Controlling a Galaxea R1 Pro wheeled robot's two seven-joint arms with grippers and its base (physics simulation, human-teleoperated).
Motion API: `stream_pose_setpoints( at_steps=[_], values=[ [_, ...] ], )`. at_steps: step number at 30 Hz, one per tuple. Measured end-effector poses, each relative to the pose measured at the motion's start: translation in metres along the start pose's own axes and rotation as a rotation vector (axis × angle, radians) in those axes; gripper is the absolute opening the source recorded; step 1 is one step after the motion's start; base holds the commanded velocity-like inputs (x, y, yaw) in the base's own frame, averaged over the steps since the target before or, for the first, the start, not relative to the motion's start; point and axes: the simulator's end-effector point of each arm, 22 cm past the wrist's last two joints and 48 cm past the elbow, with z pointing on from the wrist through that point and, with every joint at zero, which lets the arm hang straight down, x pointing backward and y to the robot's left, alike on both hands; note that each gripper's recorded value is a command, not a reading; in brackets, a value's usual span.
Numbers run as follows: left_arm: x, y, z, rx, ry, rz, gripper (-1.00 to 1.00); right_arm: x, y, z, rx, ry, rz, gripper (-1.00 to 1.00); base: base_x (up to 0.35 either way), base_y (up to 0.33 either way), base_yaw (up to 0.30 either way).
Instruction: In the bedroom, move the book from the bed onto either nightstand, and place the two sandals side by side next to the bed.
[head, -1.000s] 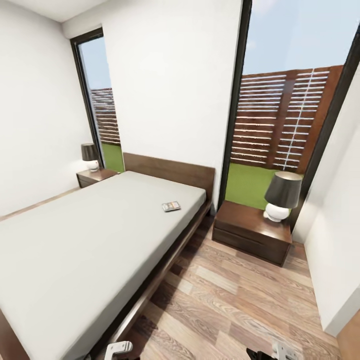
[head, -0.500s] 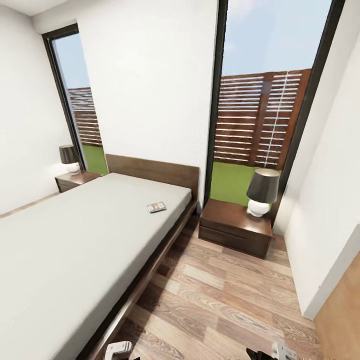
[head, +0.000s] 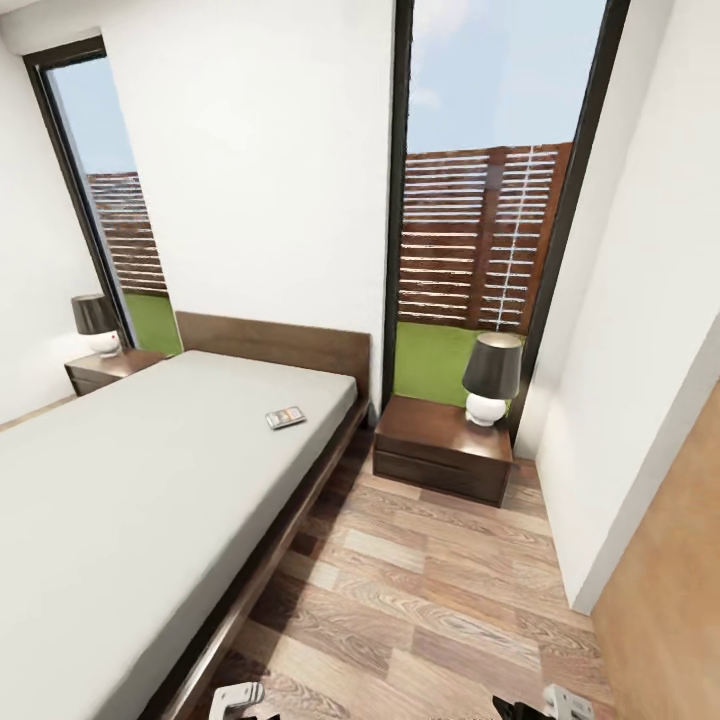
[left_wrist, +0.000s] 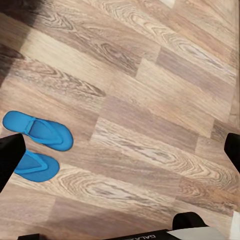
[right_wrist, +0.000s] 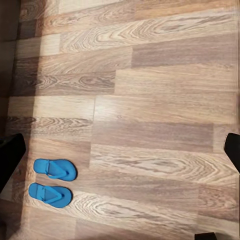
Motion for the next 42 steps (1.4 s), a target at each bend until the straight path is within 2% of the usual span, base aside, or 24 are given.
stream_pose_setpoints(
  at_steps=[42],
  values=[
    [-0.0004,0.0002,0.0000,0.000,-0.001,0.000,1.00,-0.0001,0.0000,0.0000,0.000,0.000,0.000,1.00,0.000,-0.007,-0.202]
  ],
)
